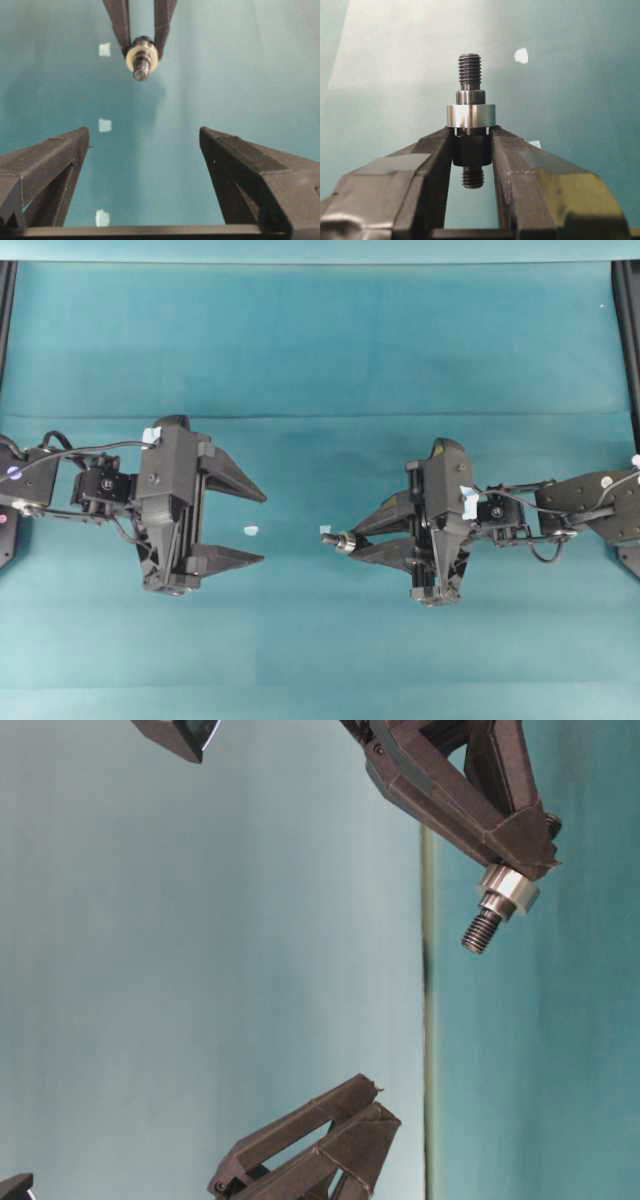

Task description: Insert the washer onto the shaft with both hands.

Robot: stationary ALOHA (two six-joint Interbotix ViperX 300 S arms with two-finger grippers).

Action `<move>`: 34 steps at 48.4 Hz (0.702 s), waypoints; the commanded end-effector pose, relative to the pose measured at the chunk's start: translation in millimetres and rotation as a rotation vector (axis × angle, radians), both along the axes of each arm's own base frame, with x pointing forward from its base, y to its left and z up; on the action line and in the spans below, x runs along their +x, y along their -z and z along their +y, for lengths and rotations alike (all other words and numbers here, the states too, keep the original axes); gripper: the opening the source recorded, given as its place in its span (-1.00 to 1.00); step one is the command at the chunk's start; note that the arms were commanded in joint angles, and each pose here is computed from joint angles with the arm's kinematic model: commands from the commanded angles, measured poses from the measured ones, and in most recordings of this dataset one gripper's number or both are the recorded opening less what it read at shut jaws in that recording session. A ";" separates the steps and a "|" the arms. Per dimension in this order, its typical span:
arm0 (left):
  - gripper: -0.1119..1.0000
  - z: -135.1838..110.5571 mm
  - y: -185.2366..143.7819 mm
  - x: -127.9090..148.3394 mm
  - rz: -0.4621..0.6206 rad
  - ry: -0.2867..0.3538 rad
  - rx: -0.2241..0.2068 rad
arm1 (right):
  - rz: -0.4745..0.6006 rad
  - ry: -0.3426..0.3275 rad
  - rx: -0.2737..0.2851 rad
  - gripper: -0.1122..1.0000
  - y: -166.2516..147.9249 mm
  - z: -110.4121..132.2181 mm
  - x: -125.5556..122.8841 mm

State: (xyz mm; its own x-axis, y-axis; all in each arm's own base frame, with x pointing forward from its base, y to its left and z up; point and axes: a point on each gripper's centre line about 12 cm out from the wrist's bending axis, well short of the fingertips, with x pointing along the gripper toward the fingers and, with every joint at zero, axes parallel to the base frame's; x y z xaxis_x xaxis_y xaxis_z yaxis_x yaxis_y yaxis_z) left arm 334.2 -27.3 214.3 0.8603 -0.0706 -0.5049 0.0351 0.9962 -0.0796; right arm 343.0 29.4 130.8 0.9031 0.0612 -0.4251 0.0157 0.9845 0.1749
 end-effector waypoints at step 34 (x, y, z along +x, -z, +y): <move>0.93 -1.1 -8.8 0.6 -0.028 0.004 -0.001 | -0.032 -0.005 0.007 -0.80 -9.7 2.7 1.6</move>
